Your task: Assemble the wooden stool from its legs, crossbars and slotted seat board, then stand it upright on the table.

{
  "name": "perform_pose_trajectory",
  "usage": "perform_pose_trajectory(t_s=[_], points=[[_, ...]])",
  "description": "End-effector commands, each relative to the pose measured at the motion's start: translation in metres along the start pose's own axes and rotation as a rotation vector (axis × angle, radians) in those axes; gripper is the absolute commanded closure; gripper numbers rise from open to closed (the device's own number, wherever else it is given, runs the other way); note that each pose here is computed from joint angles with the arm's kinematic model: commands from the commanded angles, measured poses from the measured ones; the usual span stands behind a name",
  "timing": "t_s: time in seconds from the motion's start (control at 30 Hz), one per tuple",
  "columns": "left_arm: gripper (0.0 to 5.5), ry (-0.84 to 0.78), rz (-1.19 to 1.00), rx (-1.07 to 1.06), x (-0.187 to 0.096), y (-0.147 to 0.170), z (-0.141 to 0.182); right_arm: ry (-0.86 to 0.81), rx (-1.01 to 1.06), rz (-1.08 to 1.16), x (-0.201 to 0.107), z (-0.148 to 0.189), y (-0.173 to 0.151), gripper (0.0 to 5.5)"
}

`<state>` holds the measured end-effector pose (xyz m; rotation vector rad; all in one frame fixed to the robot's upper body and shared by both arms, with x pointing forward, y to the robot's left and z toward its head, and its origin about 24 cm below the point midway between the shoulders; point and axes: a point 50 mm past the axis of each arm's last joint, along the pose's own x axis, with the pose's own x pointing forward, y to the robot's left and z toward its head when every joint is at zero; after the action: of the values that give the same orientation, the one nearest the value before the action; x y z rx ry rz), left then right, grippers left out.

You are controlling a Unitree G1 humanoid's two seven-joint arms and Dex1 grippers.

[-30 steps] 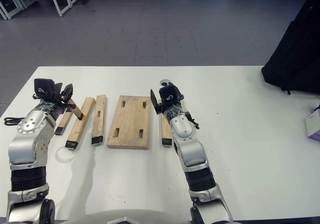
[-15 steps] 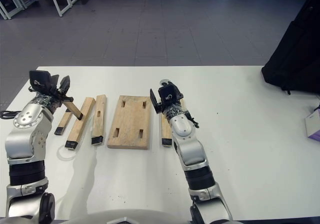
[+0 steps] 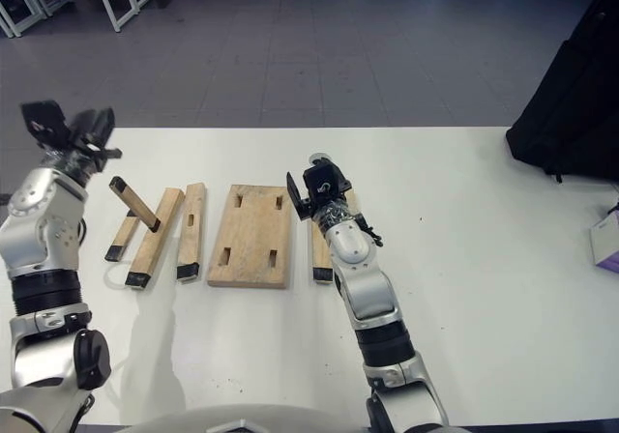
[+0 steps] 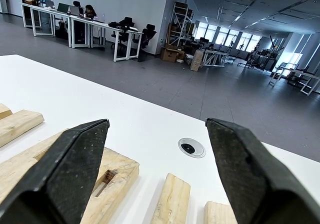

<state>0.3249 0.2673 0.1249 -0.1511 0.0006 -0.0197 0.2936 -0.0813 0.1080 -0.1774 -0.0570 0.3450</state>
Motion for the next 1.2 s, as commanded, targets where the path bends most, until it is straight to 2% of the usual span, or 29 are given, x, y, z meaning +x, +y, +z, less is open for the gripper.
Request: perform_pose_trajectory(t_s=[0.03, 0.1, 0.3, 0.47, 0.53, 0.6, 0.73, 0.8, 1.0, 1.2], points=[[3.82, 0.148, 0.037, -0.043, -0.009, 0.004, -0.049, 0.008, 0.074, -0.026, 0.004, 0.005, -0.010, 1.95], [3.82, 0.133, 0.064, -0.082, -0.008, 0.007, -0.048, 0.006, 0.084, -0.037, 0.005, 0.007, -0.013, 1.95], [3.82, 0.040, 0.037, -0.014, 0.000, 0.000, -0.014, 0.018, 0.084, -0.037, 0.005, 0.004, -0.012, 1.95], [3.82, -0.200, -0.084, 0.031, -0.007, -0.031, 0.076, 0.032, 0.076, -0.029, 0.000, -0.001, -0.012, 1.95], [3.82, -0.245, -0.095, 0.023, -0.019, -0.034, 0.089, 0.036, 0.079, -0.027, -0.002, -0.003, -0.011, 1.95], [3.82, -0.223, -0.100, 0.051, -0.037, -0.036, 0.075, 0.041, 0.075, -0.040, -0.007, -0.006, -0.013, 1.95], [3.82, 0.008, -0.149, 0.031, -0.079, -0.039, 0.000, 0.061, 0.067, -0.079, -0.018, -0.014, -0.023, 1.95], [3.52, 0.049, -0.108, 0.034, -0.090, -0.029, -0.015, 0.066, 0.058, -0.083, -0.021, -0.016, -0.026, 1.95], [2.67, 0.212, -0.087, 0.050, -0.099, -0.011, -0.045, 0.077, 0.048, -0.062, -0.024, -0.018, -0.019, 1.95], [2.64, 0.424, -0.053, 0.115, -0.102, 0.002, -0.069, 0.112, 0.129, -0.040, -0.024, -0.020, -0.010, 1.95]])
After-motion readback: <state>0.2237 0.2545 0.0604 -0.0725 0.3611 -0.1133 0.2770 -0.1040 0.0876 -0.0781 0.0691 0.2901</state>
